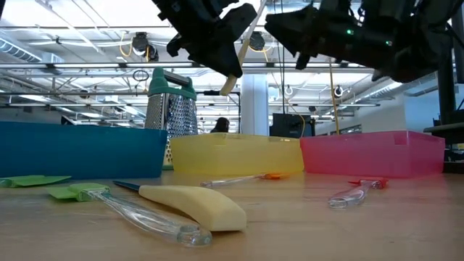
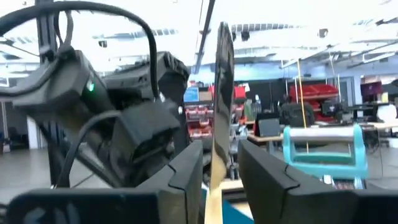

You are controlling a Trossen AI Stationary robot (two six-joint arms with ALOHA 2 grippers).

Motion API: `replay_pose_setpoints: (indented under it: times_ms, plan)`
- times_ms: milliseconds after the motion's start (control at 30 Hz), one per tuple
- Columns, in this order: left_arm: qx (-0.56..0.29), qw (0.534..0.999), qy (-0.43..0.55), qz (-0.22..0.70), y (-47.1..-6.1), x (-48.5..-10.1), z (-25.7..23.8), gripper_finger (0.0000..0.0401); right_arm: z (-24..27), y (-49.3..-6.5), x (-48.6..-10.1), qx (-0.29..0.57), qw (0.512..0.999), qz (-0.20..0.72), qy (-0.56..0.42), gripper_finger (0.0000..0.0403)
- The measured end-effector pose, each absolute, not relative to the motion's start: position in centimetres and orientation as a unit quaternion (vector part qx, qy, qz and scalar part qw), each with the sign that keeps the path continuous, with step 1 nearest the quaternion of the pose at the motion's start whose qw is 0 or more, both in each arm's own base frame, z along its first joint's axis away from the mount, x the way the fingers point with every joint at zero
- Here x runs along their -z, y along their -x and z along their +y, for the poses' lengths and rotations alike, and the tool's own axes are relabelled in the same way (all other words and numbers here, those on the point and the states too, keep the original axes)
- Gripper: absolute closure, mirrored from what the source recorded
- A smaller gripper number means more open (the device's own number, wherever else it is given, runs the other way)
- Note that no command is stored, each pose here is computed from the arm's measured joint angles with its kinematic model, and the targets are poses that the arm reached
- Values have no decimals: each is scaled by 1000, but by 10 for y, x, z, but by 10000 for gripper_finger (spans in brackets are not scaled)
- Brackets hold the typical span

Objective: Pick & Place Kitchen Items
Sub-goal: Put the yellow table knife into the red bin

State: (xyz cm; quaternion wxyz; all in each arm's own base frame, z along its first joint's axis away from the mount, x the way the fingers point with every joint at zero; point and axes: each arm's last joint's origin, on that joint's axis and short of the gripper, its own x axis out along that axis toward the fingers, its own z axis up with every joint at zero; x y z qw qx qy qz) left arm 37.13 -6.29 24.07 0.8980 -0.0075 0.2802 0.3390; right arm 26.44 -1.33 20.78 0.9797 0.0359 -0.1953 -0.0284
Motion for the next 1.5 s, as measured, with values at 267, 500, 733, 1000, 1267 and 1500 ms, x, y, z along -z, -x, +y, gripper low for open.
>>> replay_pose_setpoints:
  times_ms: [267,500,733,1000,1267,1500]
  plan:
    - [-339,898,7,281,-371,-241,-63,324,-15,-288,-216,44,988,-144,-46,245]
    - [-337,898,2,282,-371,-241,-63,326,-15,-288,-220,72,983,-162,-52,229]
    - [-338,897,-7,284,-371,-241,-63,322,-20,-288,-218,104,981,-155,-55,291]
    - [-338,897,-11,286,-371,-241,-62,322,-20,-288,-217,107,982,-148,-58,393]
    - [-332,897,-17,291,-371,-241,-62,322,-15,-289,-215,121,981,-138,-65,400]
    - [-322,898,-37,298,-371,-241,-63,321,-6,-283,-217,186,978,-89,-36,402]
